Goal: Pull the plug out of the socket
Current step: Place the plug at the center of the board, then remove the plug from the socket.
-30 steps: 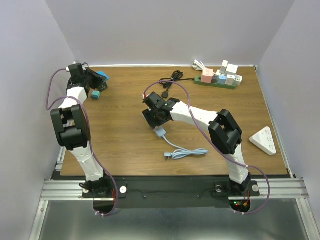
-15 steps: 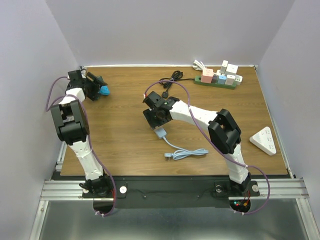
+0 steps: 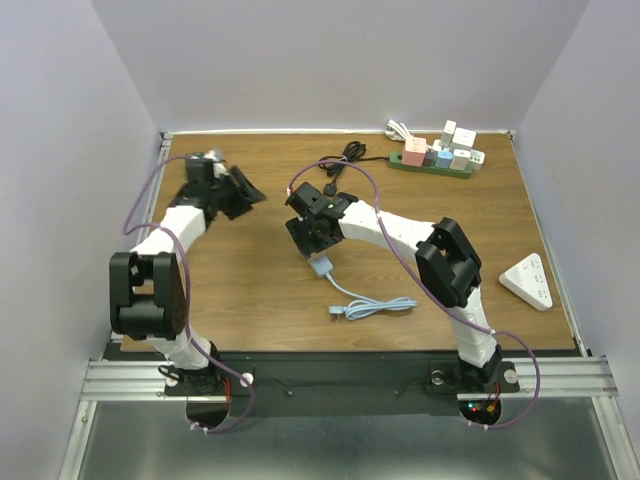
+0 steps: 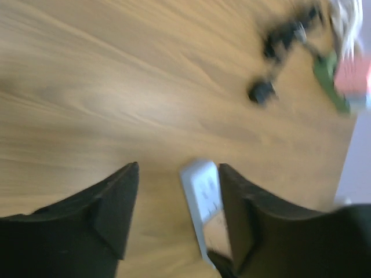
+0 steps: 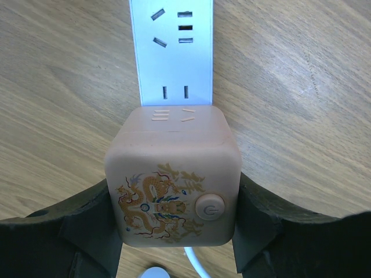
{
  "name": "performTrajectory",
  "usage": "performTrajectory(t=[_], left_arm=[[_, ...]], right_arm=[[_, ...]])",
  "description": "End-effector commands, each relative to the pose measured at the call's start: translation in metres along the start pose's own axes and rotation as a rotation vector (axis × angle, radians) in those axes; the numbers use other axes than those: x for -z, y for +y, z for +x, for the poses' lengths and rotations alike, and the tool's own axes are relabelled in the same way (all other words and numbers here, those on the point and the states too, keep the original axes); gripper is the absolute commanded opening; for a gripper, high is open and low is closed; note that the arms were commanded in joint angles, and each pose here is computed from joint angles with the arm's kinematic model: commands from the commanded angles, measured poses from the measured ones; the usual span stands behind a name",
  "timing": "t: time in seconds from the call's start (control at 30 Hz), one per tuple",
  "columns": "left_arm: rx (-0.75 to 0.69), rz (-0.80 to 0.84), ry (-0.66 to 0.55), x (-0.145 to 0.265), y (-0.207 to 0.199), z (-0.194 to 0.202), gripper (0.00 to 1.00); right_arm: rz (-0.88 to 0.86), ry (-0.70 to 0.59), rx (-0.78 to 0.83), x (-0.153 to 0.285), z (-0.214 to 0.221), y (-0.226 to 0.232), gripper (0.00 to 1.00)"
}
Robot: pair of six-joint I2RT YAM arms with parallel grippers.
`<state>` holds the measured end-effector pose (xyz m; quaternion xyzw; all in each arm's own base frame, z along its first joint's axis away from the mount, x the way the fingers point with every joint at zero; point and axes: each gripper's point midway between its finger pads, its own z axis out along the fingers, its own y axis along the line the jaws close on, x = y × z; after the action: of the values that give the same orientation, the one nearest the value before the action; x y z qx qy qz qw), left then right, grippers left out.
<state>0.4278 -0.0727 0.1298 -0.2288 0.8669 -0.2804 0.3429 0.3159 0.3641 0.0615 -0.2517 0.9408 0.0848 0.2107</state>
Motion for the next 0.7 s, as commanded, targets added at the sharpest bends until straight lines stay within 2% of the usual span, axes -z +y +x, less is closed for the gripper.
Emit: performTrajectory(t=[0.0, 0.03, 0.1, 0.13, 0.27, 0.3, 0.33, 0.4, 0.43, 0.53, 0.67], left_arm=[[-0.124, 0.147, 0.123, 0.001, -0.051, 0.071, 0.54], [-0.130, 0.161, 0.142, 0.001, -0.056, 0.082, 0.44], [-0.149, 0.171, 0.193, -0.004, -0.063, 0.110, 0.37], [-0.150, 0.169, 0.204, -0.006, -0.063, 0.117, 0.29], [-0.176, 0.158, 0.286, -0.018, -0.063, 0.153, 0.25], [-0.177, 0.153, 0.296, -0.020, -0.063, 0.157, 0.24], [-0.186, 0.149, 0.316, -0.023, -0.064, 0.166, 0.23], [-0.193, 0.141, 0.323, -0.025, -0.065, 0.172, 0.23], [-0.195, 0.142, 0.330, -0.024, -0.067, 0.175, 0.23], [-0.202, 0.140, 0.330, -0.023, -0.069, 0.178, 0.23], [-0.208, 0.125, 0.327, -0.023, -0.068, 0.179, 0.23]], right_arm=[[0.141, 0.236, -0.024, 0.000, 0.067, -0.034, 0.00], [0.160, 0.249, -0.046, 0.003, 0.075, -0.041, 0.01], [0.233, 0.253, -0.129, 0.005, 0.085, -0.061, 0.00], [0.258, 0.246, -0.151, 0.007, 0.087, -0.066, 0.00], [0.338, 0.183, -0.316, 0.019, 0.087, -0.076, 0.04], [0.324, 0.179, -0.333, 0.019, 0.088, -0.072, 0.09], [0.284, 0.154, -0.351, 0.015, 0.083, -0.065, 0.29], [0.202, 0.153, -0.354, 0.013, 0.083, -0.051, 0.52], [0.191, 0.147, -0.349, 0.013, 0.082, -0.047, 0.67], [0.166, 0.118, -0.332, 0.017, 0.073, -0.044, 0.82], [0.155, 0.082, -0.297, 0.021, 0.063, -0.044, 0.82]])
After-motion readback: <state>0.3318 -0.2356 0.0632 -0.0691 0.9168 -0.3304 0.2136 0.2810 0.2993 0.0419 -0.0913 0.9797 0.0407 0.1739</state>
